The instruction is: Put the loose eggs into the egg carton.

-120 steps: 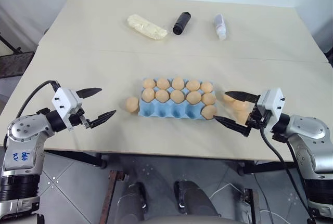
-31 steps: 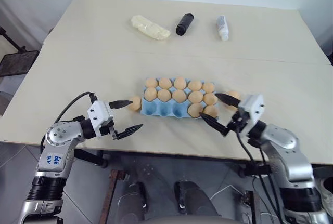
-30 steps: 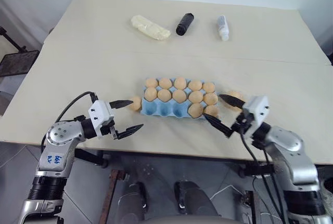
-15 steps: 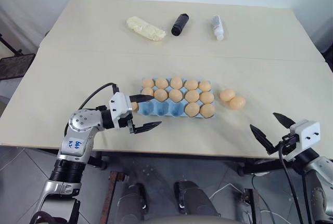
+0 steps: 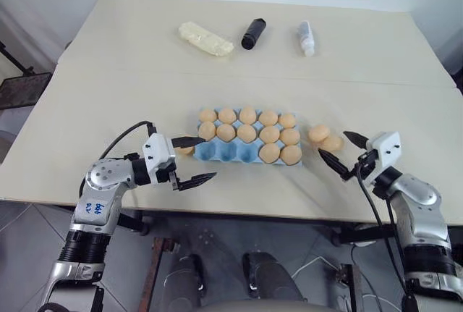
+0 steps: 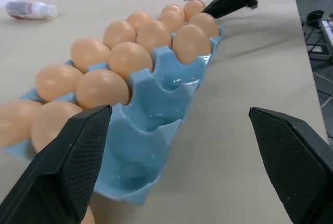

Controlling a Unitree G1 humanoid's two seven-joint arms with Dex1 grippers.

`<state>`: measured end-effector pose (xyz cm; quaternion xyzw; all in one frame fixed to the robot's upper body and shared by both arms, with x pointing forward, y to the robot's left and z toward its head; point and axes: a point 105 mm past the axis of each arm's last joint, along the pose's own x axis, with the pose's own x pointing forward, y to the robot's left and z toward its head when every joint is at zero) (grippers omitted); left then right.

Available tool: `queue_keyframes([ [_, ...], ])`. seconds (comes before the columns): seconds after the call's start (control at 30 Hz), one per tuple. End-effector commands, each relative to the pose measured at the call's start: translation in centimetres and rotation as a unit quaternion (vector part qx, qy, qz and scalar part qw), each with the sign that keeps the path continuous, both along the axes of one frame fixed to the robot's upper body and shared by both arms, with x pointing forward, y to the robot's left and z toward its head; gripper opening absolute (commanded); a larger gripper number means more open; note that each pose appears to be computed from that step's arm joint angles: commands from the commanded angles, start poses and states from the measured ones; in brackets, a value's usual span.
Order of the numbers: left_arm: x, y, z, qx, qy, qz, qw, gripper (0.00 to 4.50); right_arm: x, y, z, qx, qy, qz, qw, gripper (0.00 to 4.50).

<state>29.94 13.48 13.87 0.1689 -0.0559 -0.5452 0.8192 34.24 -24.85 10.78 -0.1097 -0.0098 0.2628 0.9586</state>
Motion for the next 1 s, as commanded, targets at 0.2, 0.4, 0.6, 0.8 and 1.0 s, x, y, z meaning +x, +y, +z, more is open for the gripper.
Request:
queue_keyframes([
  [0.2,-0.4,0.6,1.5,-0.007,-0.028,0.015,0.999,4.50,1.2,-0.3,0.3,-0.012,-0.012,0.011,1.000,3.20],
  [0.4,-0.4,1.4,1.6,-0.001,-0.031,0.029,0.999,4.50,-0.2,0.8,2.0,-0.028,-0.022,0.043,0.998,2.43],
  [0.6,-0.3,3.0,1.5,0.004,-0.026,0.057,0.998,4.50,-3.8,3.6,5.2,-0.019,-0.019,0.119,0.993,2.43],
  [0.8,0.2,4.7,1.2,-0.012,-0.018,0.099,0.995,4.50,-4.0,9.5,7.2,0.002,-0.038,0.199,0.979,2.43],
  [1.0,0.3,5.5,1.0,-0.019,-0.019,0.121,0.992,4.50,-2.4,15.2,6.5,0.005,-0.037,0.247,0.968,2.43],
])
